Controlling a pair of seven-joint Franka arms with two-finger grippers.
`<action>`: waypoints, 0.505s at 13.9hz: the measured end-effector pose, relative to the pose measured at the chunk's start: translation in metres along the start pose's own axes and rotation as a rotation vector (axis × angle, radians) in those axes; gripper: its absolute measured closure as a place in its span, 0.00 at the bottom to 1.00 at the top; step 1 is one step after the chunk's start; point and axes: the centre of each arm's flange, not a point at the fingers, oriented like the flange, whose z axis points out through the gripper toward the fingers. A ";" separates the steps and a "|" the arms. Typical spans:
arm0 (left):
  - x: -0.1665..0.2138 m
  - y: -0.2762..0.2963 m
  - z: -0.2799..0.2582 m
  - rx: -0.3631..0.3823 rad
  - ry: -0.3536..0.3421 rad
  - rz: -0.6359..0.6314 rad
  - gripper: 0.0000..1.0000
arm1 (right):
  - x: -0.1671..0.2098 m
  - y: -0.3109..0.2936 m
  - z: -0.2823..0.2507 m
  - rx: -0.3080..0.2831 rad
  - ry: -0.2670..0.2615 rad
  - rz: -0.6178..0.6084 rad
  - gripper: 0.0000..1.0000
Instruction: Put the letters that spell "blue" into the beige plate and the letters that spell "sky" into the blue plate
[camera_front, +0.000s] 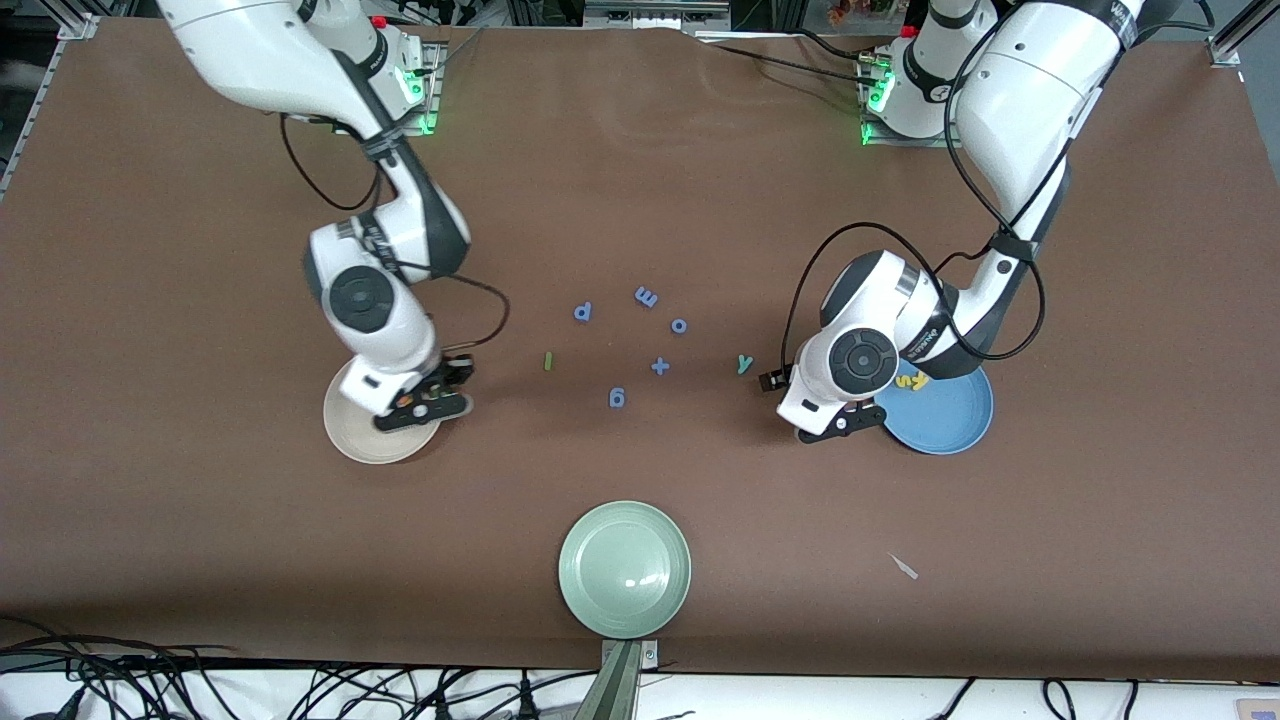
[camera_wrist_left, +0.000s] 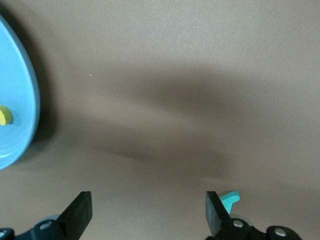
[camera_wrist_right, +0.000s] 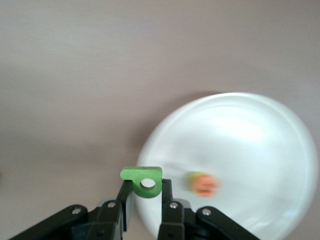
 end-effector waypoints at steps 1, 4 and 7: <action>-0.001 0.002 -0.001 -0.001 0.001 0.003 0.00 | -0.001 0.022 0.003 -0.009 -0.007 -0.026 0.74; -0.015 0.021 -0.008 -0.018 0.012 0.039 0.00 | -0.007 0.049 0.017 -0.011 -0.030 -0.040 0.74; -0.047 0.063 -0.013 -0.055 0.055 0.142 0.00 | -0.008 0.044 0.022 0.007 -0.038 -0.033 0.74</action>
